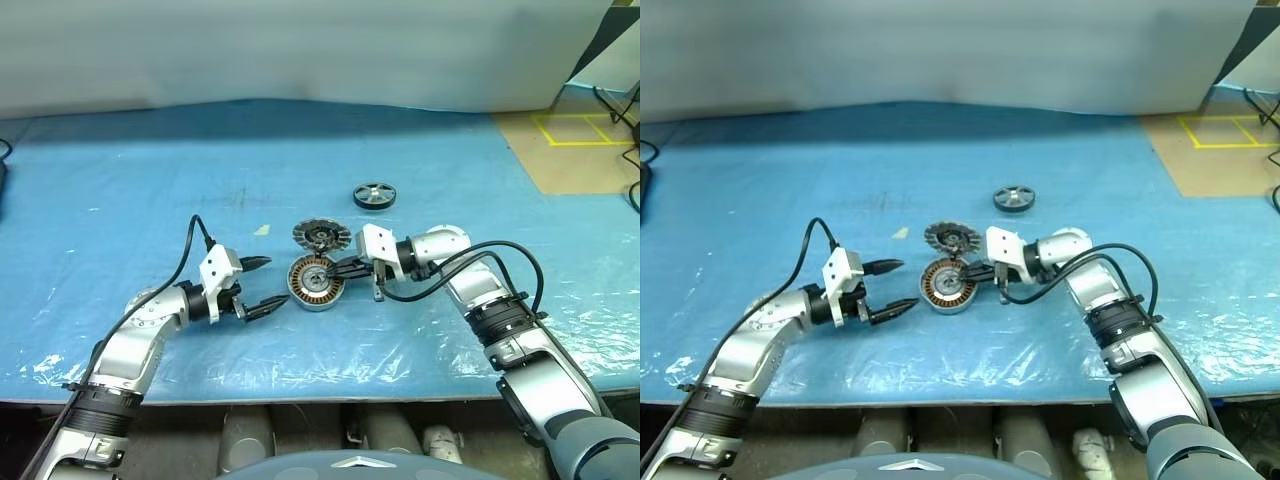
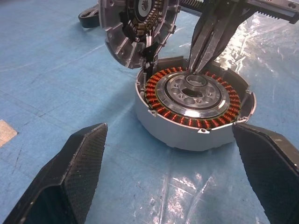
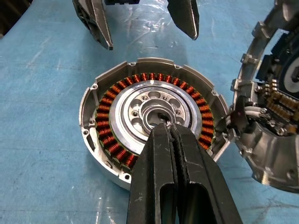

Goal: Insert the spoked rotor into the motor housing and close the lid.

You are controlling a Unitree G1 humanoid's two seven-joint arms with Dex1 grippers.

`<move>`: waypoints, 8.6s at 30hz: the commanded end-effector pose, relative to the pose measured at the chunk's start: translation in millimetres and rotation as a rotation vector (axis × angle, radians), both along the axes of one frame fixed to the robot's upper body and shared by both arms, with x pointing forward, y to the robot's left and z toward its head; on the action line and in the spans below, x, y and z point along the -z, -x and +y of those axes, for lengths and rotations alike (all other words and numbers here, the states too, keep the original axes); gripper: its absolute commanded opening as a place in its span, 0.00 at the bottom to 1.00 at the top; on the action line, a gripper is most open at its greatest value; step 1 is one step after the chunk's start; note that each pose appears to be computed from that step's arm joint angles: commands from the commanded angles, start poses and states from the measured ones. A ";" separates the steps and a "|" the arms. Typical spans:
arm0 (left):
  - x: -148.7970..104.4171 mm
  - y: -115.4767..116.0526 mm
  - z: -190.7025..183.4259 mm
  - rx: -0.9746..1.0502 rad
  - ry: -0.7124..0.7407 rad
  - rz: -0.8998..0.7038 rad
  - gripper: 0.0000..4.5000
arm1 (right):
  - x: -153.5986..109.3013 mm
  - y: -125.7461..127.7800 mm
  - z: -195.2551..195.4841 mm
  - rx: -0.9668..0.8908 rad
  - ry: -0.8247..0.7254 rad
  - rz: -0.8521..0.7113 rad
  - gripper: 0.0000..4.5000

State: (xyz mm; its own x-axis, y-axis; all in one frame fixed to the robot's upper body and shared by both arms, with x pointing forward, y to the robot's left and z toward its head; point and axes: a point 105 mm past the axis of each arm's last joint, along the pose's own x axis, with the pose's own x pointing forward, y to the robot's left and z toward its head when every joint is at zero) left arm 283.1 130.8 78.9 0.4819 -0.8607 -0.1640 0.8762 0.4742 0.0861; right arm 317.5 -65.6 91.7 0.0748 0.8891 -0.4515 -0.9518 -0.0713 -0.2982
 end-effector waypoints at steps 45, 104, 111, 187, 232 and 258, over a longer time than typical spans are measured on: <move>-46.9 3.8 -28.0 0.016 0.029 -0.041 1.00 | -12.9 3.8 5.3 -0.054 0.043 -0.097 0.01; -37.2 10.8 -24.5 0.003 0.039 -0.016 1.00 | -28.5 9.3 18.4 -0.022 -0.105 -0.017 0.01; -36.7 6.9 -19.0 -0.001 0.038 -0.016 1.00 | -41.9 14.0 6.0 0.005 -0.127 0.017 0.01; -26.0 8.4 -23.1 -0.086 0.044 -0.027 1.00 | -42.2 -122.7 -97.0 0.747 -0.002 -0.221 0.43; -30.3 5.9 -14.5 -0.096 0.034 -0.038 1.00 | -19.4 -120.8 -92.0 0.762 0.030 -0.153 0.00; 13.0 13.1 16.6 -0.067 0.019 -0.020 1.00 | -66.9 -108.7 -114.6 0.783 -0.320 -0.150 0.00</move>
State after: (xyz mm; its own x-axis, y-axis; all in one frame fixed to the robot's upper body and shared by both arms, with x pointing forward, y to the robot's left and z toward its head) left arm 267.8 146.8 57.8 0.5469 -0.8205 -0.1665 0.8362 0.5449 0.0612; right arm 429.4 -181.0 130.7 0.7701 0.5950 -0.2299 -0.6372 0.7009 -0.3205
